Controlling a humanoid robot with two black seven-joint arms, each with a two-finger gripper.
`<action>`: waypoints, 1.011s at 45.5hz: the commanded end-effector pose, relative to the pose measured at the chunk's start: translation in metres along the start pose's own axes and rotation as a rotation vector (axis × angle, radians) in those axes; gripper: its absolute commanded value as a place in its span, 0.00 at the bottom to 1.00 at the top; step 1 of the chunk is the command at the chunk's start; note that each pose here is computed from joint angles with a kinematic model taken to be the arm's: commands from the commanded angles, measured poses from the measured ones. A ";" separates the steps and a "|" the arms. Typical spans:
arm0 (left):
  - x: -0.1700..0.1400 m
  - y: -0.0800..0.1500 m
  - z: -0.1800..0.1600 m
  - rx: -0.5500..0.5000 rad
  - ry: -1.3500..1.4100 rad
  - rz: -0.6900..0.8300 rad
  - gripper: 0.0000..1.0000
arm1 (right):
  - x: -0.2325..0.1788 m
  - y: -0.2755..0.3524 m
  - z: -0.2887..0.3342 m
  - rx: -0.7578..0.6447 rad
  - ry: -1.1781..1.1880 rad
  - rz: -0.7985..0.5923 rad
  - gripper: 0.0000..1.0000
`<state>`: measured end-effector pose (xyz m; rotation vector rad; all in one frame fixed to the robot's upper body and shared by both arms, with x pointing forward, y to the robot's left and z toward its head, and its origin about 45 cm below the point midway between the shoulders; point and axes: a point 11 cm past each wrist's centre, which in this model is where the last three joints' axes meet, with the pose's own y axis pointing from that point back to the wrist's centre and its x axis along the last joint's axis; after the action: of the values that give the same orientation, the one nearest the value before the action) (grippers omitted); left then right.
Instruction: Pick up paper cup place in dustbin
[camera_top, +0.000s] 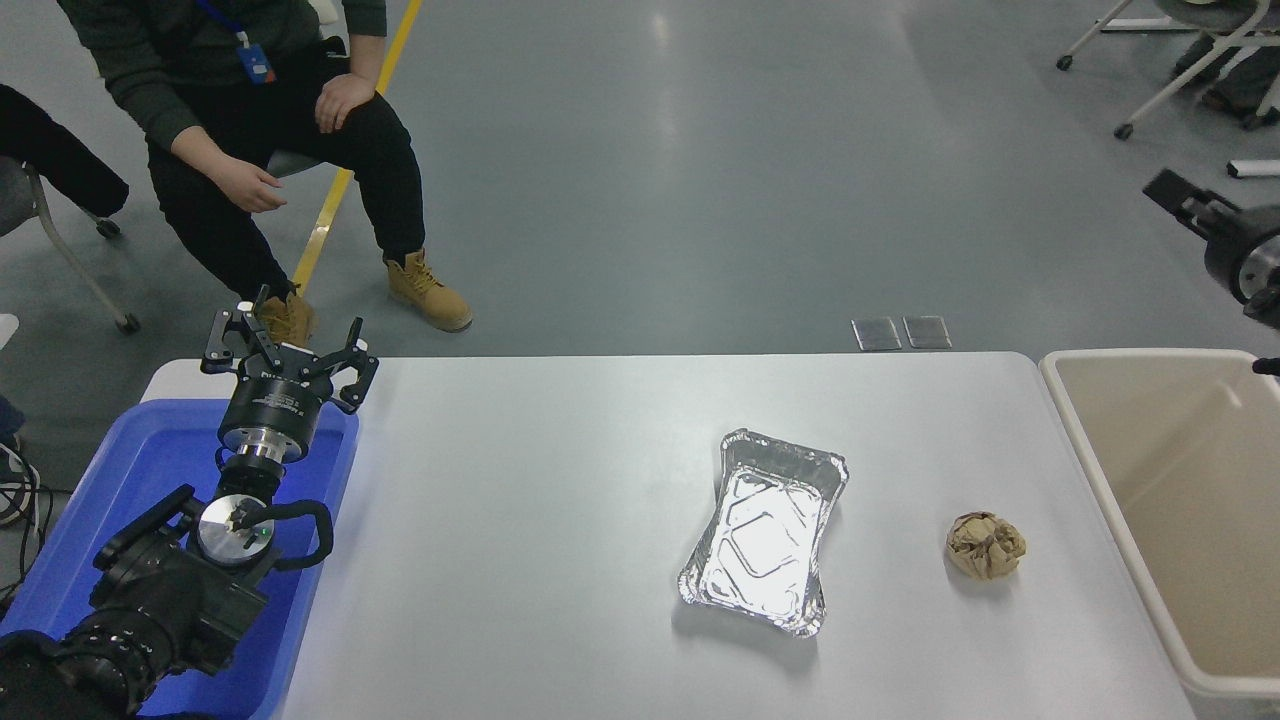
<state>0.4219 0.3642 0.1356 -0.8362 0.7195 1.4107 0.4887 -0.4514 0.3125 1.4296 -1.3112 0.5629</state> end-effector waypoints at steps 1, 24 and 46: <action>0.000 0.000 0.000 0.000 -0.001 0.001 0.99 | 0.008 0.005 -0.064 0.087 0.080 -0.164 1.00; 0.000 0.000 0.000 0.000 0.000 0.000 0.99 | -0.063 0.050 -0.142 0.163 0.200 -0.635 1.00; 0.000 0.000 0.000 0.000 -0.001 0.001 0.99 | -0.131 0.113 -0.163 0.122 0.424 -0.986 1.00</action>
<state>0.4218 0.3645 0.1354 -0.8357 0.7196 1.4119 0.4287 -0.2584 0.3066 1.7634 -0.3483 0.2829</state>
